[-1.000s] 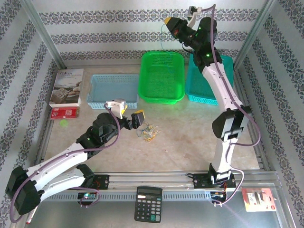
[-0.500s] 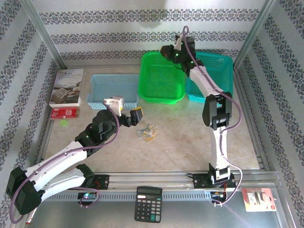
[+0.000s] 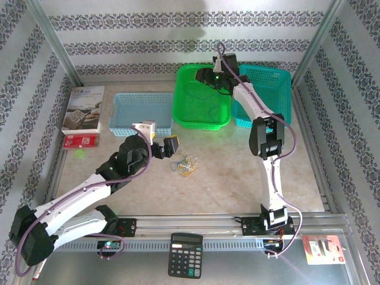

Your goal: Untangle the cables

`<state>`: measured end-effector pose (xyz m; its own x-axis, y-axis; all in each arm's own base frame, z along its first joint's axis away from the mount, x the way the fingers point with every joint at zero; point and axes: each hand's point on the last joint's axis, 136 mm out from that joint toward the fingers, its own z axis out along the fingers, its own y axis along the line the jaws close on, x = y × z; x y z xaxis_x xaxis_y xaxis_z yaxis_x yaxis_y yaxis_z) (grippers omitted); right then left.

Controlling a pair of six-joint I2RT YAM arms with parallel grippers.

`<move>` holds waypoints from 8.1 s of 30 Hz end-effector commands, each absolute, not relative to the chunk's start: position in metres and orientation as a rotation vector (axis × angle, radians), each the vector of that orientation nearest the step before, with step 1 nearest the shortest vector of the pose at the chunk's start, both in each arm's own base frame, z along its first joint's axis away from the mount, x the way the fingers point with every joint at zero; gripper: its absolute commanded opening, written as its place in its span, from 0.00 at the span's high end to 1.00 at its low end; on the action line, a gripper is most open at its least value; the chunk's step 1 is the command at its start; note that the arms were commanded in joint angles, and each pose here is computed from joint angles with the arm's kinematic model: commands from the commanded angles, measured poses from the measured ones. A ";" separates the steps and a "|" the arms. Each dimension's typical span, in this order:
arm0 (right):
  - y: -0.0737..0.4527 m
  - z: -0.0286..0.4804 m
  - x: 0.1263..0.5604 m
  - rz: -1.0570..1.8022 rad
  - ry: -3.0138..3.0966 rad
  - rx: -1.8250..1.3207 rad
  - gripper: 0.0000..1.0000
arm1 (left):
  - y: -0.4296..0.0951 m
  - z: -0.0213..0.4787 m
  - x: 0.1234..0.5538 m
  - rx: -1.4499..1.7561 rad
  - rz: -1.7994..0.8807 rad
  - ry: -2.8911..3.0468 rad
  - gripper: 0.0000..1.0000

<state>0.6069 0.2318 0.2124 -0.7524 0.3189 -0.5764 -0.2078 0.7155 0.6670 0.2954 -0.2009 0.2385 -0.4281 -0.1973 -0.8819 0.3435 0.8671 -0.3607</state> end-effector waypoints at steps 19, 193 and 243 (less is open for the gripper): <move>0.254 0.187 0.338 0.810 2.259 -0.183 0.45 | -0.181 0.185 0.290 -0.081 -0.630 2.067 0.00; -0.046 0.218 0.570 0.540 1.906 0.770 1.00 | -0.267 0.229 0.288 0.330 -1.017 1.889 0.00; -0.061 0.219 0.513 0.432 1.925 0.741 0.48 | -0.249 0.239 0.278 0.293 -0.972 1.884 0.00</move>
<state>0.5116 -0.0575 0.2021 -0.3438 0.6772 -0.6506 0.3393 0.7355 0.5864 0.2809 -0.2507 0.2358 -0.5195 -0.2054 -0.8294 0.5654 0.6451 -0.5139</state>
